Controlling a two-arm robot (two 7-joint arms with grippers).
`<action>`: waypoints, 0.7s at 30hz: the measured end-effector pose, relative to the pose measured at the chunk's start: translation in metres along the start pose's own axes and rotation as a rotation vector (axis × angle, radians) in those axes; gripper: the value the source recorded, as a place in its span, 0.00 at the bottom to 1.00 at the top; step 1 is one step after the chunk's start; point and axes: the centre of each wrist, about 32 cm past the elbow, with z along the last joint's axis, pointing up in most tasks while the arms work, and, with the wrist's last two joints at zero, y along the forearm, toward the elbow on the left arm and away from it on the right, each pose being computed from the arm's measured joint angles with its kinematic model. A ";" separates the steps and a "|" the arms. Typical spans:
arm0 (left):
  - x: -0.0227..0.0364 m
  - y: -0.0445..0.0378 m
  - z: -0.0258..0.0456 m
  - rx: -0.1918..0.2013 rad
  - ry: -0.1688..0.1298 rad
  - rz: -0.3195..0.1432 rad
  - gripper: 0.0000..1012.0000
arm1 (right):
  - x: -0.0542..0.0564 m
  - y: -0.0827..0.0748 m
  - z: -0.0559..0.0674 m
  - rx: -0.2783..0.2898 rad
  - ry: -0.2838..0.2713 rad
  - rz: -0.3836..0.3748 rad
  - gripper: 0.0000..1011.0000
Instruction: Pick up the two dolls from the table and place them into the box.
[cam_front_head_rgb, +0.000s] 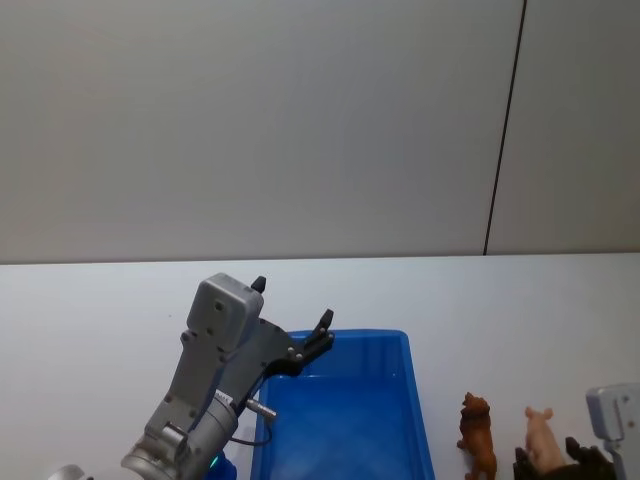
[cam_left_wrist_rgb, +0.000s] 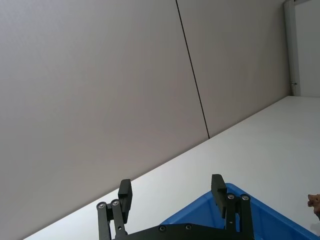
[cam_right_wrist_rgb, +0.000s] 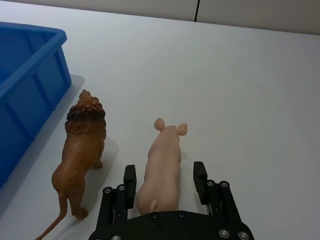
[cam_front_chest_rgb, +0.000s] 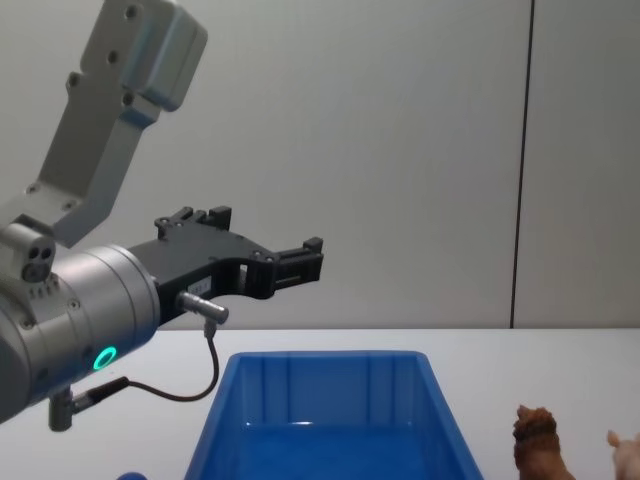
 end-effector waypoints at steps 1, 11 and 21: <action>0.0000 0.0000 0.0000 0.000 0.000 0.000 0.99 | 0.000 0.000 0.000 -0.001 0.000 0.000 0.70; 0.0000 0.0000 0.0000 0.000 0.000 0.000 0.99 | 0.000 0.001 -0.001 0.004 -0.002 -0.001 0.38; 0.0000 0.0000 0.0000 0.000 0.000 0.000 0.99 | -0.003 -0.004 0.008 0.092 -0.024 0.014 0.38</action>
